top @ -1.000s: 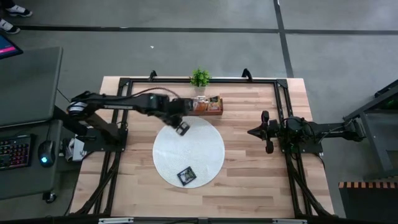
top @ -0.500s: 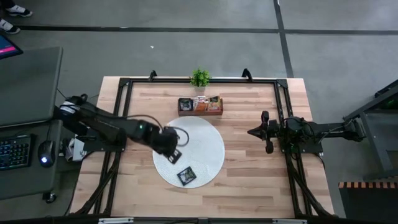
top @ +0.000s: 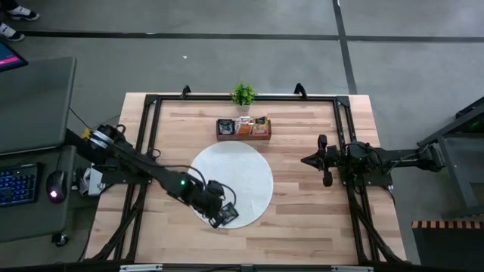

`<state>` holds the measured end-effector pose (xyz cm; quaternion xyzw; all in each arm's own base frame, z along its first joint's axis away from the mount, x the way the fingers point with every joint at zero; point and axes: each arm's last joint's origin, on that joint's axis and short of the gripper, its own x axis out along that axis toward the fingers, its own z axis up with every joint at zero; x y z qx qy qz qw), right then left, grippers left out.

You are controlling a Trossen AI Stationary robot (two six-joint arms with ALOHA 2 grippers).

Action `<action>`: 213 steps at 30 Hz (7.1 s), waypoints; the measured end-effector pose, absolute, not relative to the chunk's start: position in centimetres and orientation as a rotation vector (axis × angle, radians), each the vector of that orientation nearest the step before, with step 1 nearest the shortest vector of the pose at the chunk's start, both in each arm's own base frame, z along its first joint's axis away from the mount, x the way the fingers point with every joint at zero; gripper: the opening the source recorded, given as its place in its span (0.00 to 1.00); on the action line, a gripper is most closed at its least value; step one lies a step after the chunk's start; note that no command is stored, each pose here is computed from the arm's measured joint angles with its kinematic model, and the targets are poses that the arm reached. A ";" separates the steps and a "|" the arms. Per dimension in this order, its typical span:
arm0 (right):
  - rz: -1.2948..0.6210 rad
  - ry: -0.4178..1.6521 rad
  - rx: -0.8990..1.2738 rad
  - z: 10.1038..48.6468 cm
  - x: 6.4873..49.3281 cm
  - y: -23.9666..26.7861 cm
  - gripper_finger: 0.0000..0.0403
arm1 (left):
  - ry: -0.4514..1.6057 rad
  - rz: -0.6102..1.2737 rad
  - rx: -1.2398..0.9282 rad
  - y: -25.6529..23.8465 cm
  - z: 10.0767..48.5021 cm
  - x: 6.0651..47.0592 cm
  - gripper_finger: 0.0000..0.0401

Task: Pick & Place Tea
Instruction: Put the dark purple tea bag into the left section of the wooden organizer

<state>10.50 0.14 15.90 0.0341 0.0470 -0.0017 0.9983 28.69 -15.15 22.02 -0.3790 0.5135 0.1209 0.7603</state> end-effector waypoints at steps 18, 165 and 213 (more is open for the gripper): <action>-0.003 0.094 0.068 15.9 10.5 0.1 0.00 | 1.090 0.291 -0.765 -17.6 22.2 33.8 0.15; -0.004 0.093 0.069 15.9 10.5 0.1 0.00 | 1.230 0.465 -0.439 -15.8 20.1 36.8 0.00; -0.003 0.093 0.068 15.9 10.5 0.1 0.00 | 0.666 1.352 -0.389 6.3 21.9 39.0 0.00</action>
